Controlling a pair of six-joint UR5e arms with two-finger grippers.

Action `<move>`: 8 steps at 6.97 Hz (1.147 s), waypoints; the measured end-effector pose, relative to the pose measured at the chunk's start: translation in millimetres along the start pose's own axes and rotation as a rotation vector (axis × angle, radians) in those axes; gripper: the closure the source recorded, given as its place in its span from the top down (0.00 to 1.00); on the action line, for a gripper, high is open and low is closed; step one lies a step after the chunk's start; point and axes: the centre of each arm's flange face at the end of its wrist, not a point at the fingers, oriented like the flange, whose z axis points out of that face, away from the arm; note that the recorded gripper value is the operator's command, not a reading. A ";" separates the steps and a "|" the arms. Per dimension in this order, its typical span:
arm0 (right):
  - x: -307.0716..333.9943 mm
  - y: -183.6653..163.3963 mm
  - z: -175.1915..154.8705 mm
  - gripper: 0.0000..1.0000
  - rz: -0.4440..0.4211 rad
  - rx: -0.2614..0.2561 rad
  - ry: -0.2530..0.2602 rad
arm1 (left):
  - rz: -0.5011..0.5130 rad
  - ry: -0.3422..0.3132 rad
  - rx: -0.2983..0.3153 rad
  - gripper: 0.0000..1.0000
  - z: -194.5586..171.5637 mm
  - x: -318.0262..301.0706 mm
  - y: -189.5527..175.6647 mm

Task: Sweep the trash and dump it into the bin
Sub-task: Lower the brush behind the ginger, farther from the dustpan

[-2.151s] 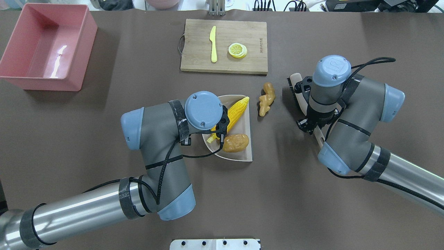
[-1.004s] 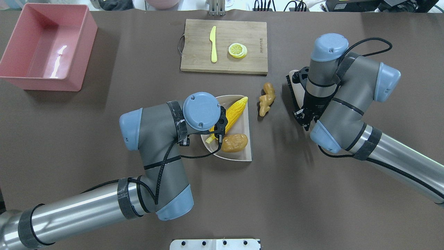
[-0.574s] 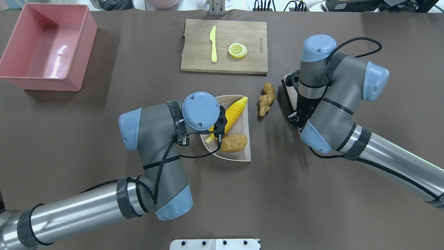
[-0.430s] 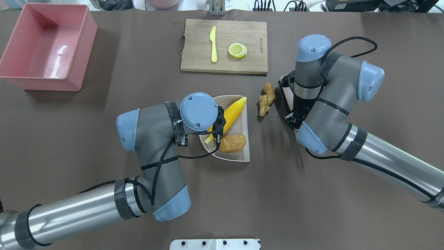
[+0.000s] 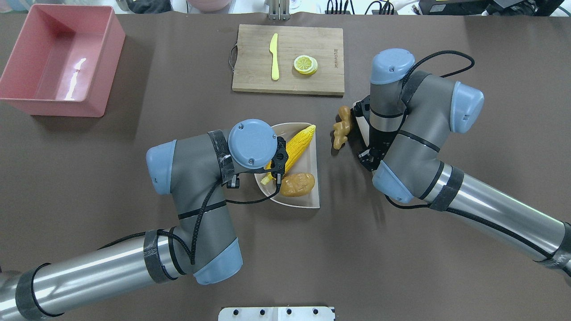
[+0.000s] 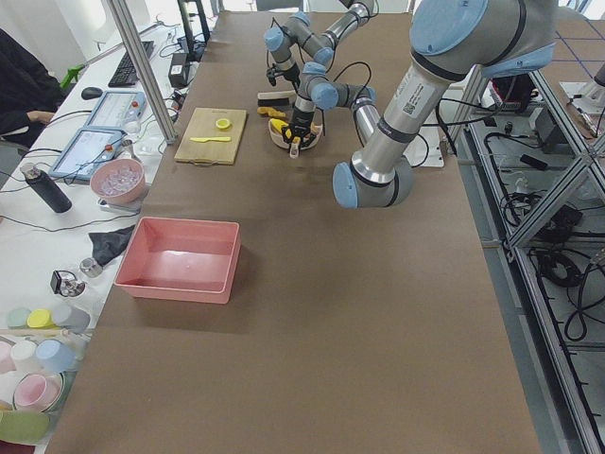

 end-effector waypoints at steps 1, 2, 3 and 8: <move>-3.5 3.3 -3.3 0.00 -0.002 0.000 -0.001 | -0.001 0.000 0.000 0.00 -0.1 0.2 -0.3; -5.8 8.3 -8.2 0.00 -0.004 0.000 -0.001 | -0.002 0.000 0.002 0.00 -1.4 0.2 -1.3; -8.1 15.8 -13.9 0.00 -0.008 0.001 -0.003 | -0.003 -0.001 0.005 0.00 -3.5 -0.4 -2.8; -5.1 32.5 -5.6 0.00 -0.016 -0.017 0.017 | -0.082 -0.006 0.013 0.00 -12.4 -4.5 -10.2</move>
